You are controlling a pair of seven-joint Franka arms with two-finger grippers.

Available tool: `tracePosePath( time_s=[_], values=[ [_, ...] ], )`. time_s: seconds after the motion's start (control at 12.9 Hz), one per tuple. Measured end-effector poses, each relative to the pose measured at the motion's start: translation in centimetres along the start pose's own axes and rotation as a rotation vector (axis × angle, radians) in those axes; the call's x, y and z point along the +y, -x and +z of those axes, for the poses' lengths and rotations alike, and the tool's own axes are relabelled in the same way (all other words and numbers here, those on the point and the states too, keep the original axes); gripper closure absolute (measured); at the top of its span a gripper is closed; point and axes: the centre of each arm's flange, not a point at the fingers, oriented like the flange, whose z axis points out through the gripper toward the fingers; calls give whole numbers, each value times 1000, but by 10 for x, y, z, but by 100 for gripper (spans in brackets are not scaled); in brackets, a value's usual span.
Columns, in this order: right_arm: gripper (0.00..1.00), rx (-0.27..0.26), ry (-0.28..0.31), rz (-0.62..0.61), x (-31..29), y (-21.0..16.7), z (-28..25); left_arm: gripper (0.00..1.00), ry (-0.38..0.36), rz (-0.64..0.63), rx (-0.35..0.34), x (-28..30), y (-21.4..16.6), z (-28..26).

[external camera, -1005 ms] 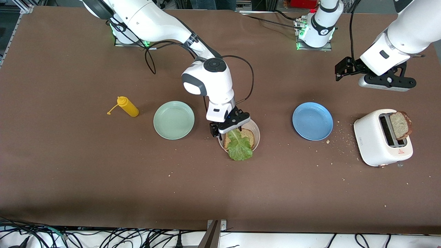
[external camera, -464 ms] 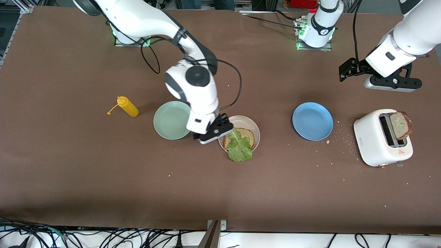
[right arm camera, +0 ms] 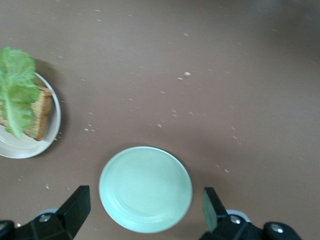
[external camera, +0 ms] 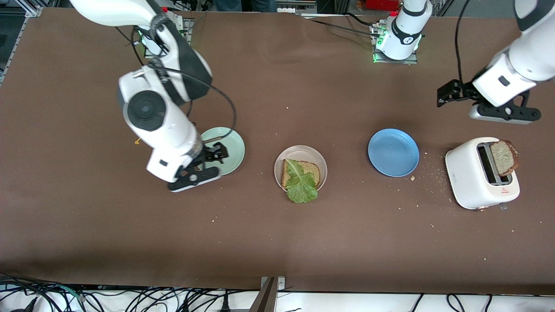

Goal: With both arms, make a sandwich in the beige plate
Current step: 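Raise the right gripper away while the left gripper reaches the toaster, then grasp the toasted bread slice with the left gripper and lift it out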

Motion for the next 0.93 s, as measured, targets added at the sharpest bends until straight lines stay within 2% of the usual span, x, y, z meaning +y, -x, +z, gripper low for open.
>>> tracePosePath(
  time_s=[0.23, 0.46, 0.7, 0.93],
  values=[
    [0, -48, -13, 60, 92, 11, -26, 0, 3, 14, 37, -86, -25, 33],
    [0, -72, 5, 147, 180, 35, -56, 0, -25, 17, 51, -150, -36, 64],
    [0, -79, 34, 199, 208, 60, -88, 0, -16, -38, 50, -198, -40, 96],
    [0, -93, 54, 272, 237, 106, -119, 0, 15, -111, 29, -251, -32, 129]
  ],
)
